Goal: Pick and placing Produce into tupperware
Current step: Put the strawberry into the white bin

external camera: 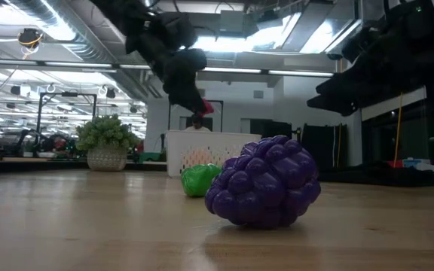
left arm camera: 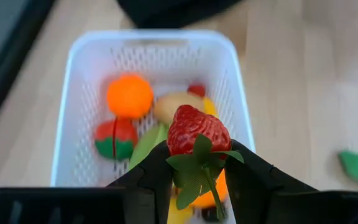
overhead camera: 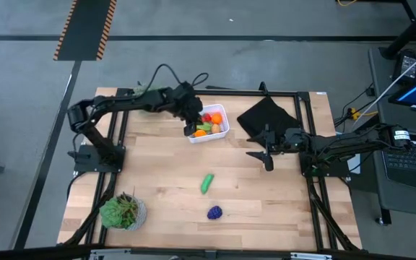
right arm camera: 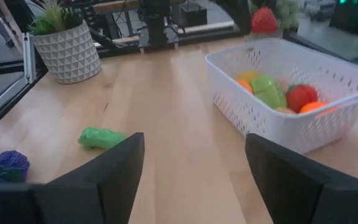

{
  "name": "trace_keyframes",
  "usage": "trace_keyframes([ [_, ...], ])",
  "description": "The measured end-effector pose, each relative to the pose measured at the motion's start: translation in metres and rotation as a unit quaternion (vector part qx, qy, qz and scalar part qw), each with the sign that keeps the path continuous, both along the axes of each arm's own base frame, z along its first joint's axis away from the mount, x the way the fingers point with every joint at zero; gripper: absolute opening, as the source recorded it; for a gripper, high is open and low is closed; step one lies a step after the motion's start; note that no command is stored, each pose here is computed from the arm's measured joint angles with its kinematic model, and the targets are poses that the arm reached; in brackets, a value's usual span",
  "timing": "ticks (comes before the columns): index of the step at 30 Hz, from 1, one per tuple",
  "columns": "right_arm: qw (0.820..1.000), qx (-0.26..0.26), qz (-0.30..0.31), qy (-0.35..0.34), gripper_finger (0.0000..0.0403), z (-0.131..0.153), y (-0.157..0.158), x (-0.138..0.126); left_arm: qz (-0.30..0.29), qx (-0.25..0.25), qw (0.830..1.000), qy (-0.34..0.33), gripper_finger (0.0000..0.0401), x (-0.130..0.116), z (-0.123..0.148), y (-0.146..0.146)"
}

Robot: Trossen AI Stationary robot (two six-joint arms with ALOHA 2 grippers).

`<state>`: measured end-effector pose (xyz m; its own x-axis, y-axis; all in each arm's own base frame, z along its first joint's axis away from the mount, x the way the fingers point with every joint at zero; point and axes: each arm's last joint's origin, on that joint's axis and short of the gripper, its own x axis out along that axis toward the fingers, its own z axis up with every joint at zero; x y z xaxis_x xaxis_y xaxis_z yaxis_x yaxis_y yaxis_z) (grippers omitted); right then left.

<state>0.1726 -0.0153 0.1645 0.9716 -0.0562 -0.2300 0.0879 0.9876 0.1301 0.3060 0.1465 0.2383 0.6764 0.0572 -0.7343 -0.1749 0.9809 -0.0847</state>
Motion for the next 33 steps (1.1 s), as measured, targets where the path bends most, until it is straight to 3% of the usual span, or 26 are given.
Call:
trace_keyframes([
  [9,0.999,0.04,-0.009,0.003,0.0281,-0.001,0.0,0.0,-0.03,-0.009,0.994,0.107,0.0114,0.02,0.006,0.007],
  [16,0.999,0.038,-0.008,0.004,0.0281,-0.001,0.0,0.0,-0.05,0.008,0.993,0.102,0.0114,0.027,0.016,0.008],
  [33,0.999,0.036,-0.007,0.004,0.0281,-0.001,0.0,0.0,-0.044,-0.008,0.992,0.119,0.0114,0.025,0.014,0.004],
])
